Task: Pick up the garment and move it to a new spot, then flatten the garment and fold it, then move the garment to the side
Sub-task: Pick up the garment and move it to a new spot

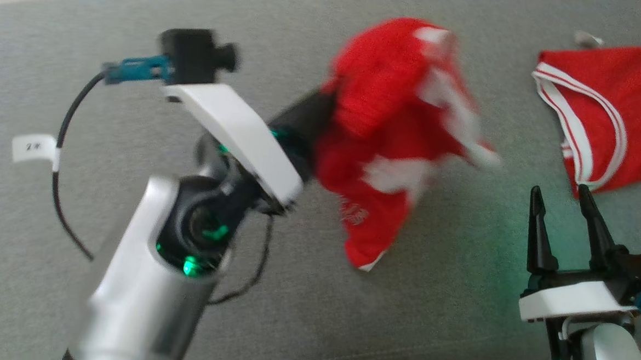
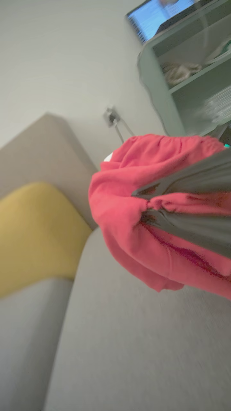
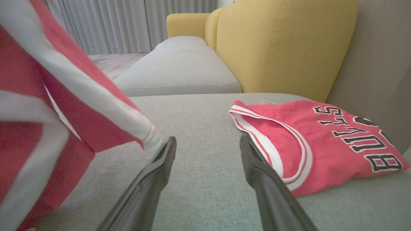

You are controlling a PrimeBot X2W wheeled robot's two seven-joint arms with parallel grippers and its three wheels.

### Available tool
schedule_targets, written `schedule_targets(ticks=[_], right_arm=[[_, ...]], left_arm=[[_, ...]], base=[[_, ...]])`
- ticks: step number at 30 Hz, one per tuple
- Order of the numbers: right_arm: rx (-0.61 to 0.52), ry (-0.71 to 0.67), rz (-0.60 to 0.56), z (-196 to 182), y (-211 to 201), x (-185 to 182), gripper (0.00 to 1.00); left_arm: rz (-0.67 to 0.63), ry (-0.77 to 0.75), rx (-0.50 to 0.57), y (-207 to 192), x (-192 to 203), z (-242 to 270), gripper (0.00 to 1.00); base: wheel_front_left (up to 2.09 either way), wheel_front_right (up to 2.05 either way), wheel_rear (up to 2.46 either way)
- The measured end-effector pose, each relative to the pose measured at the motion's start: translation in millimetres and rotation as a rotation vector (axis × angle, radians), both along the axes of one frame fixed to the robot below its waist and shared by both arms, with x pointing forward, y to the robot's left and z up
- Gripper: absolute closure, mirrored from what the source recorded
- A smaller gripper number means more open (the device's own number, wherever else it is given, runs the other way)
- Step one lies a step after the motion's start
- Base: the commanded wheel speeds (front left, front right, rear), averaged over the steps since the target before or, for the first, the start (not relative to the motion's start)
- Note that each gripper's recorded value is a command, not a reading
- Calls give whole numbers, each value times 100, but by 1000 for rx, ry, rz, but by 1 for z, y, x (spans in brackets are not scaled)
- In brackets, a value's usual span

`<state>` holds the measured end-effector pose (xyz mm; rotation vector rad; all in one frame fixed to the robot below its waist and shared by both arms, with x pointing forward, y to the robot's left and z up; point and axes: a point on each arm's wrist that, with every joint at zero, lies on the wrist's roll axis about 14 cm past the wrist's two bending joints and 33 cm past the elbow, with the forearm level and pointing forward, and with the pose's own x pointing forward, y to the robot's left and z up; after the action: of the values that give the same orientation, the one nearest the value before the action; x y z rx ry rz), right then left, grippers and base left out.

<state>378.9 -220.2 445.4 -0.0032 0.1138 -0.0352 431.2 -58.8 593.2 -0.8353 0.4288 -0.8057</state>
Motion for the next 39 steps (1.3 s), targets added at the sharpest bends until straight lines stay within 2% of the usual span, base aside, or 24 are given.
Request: schedule_targets(ticks=[1, 2, 4, 7, 10, 11, 12, 13, 14, 16, 20, 24, 34, 39], right_arm=[[0, 0, 0, 0, 0, 0, 0], [-2, 6, -9, -2, -3, -2, 0], [-4, 20, -22, -6, -7, -4, 0], [-6, 18, -33, -5, -10, -1, 0], [-9, 14, -42, -4, -13, 1, 0], [-9, 16, -43, -4, -14, 1, 0], [-8, 17, -45, -5, -14, 1, 0], [-8, 17, -45, -5, -14, 1, 0], [-5, 17, -40, -5, -12, 1, 0], [-2, 13, -34, -4, -10, 2, 0], [0, -10, -23, 3, -6, 3, 0], [-7, -23, -12, 8, -4, 1, 0], [-22, -49, 33, 17, 9, -4, 0], [-22, -44, 64, 15, 20, -8, 0]], left_arm=[[0, 0, 0, 0, 0, 0, 100], [42, 62, 20, 4, 11, -20, 100], [149, 176, 82, 20, 32, -64, 100], [333, 261, 219, 56, 57, -122, 100], [456, 312, 265, 81, 73, -150, 100], [489, 311, 277, 87, 77, -154, 90], [511, 293, 302, 92, 79, -156, 69], [528, 264, 333, 95, 81, -156, 28], [562, 211, 379, 103, 83, -156, 0], [585, 131, 428, 111, 83, -152, 0], [613, -165, 536, 123, 83, -122, 0], [609, -330, 578, 121, 60, -103, 0], [773, -450, 651, 173, -20, -78, 0], [811, -429, 741, 197, -62, -93, 0]], base=[[0, 0, 0], [0, 0, 0], [0, 0, 0], [0, 0, 0], [0, 0, 0], [0, 0, 0], [0, 0, 0], [0, 0, 0], [0, 0, 0], [0, 0, 0], [0, 0, 0], [0, 0, 0], [0, 0, 0], [0, 0, 0]])
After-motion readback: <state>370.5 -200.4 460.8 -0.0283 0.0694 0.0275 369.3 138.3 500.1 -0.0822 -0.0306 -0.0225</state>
